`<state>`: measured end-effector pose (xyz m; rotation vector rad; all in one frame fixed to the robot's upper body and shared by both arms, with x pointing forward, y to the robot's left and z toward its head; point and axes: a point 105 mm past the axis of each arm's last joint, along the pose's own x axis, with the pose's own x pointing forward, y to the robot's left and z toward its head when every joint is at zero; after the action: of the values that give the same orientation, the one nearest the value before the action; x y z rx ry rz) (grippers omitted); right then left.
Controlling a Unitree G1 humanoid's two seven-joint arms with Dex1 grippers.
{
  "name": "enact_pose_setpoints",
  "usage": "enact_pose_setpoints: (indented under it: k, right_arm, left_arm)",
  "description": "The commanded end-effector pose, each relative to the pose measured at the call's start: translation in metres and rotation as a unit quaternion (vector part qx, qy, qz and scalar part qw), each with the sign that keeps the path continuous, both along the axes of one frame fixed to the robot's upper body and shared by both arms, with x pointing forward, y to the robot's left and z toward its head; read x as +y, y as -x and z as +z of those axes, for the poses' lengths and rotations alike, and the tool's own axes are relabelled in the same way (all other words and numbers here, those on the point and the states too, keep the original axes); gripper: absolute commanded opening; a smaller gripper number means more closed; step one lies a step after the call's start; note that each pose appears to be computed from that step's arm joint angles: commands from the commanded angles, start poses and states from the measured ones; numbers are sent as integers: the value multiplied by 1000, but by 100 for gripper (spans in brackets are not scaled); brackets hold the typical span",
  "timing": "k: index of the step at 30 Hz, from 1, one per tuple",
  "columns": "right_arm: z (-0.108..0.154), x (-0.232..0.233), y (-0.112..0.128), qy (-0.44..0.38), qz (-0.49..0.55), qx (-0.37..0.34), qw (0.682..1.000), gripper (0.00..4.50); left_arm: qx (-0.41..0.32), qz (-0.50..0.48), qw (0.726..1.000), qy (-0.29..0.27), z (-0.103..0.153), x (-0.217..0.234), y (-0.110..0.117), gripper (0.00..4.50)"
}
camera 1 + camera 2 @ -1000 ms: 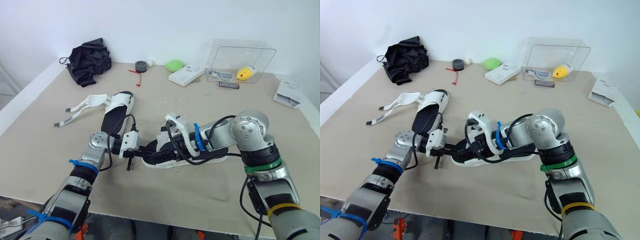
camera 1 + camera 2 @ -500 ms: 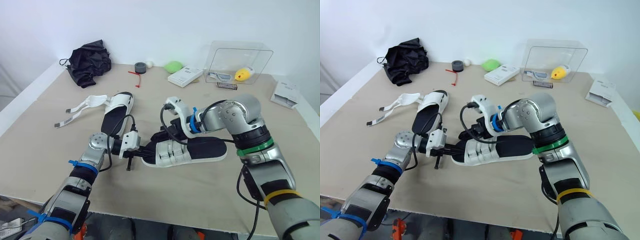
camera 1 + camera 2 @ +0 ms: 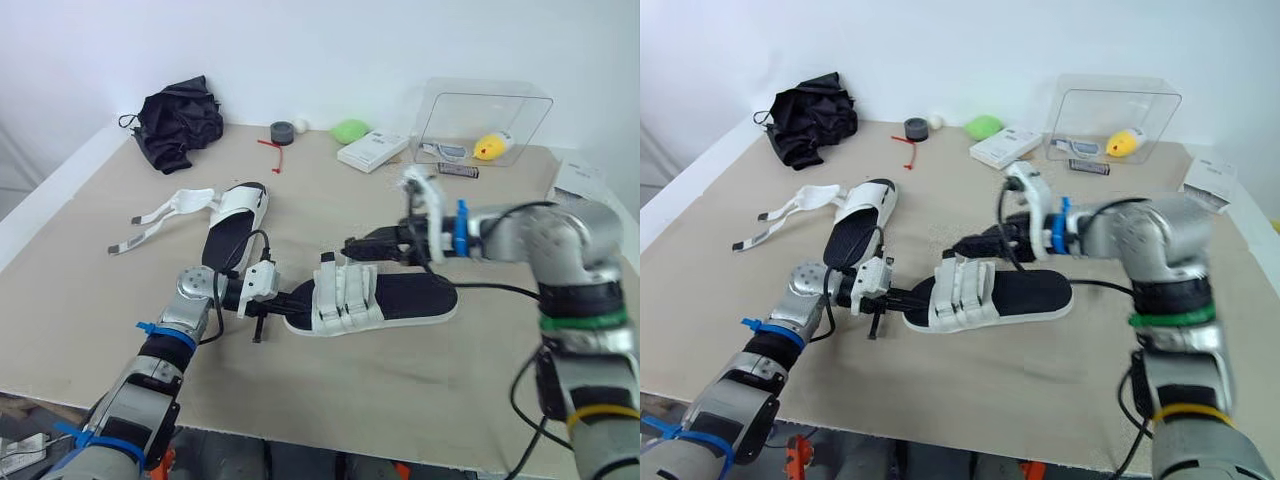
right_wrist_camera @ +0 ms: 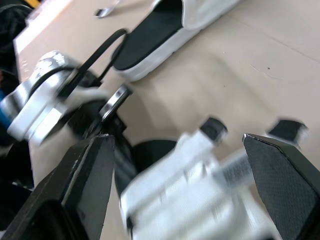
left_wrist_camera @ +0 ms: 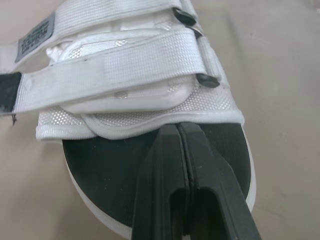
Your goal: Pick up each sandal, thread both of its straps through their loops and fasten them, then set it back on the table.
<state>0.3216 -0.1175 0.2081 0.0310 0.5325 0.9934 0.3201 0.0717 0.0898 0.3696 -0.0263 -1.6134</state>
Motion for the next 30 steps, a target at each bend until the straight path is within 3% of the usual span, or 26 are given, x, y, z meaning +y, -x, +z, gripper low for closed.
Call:
enact_pose_setpoints:
  k: [1,7,19,27,30]
  right_arm:
    - [7,-23,31,0,32,-68,997,440]
    - [-19,-53,61,19,43,-63,997,440]
    - [-53,-35,63,10,66,-49,997,440]
    - [-70,-12,58,-6,92,-34,995,440]
    - [-72,-2,57,-20,107,-33,994,368]
  left_arm:
    - [23,-15,999,19,13,-8,3,0]
    - [-15,-31,999,34,47,-12,1,0]
    - [-47,6,998,35,84,23,6,0]
    - [-15,53,995,85,105,55,35,0]
    - [-5,94,990,108,106,62,44,0]
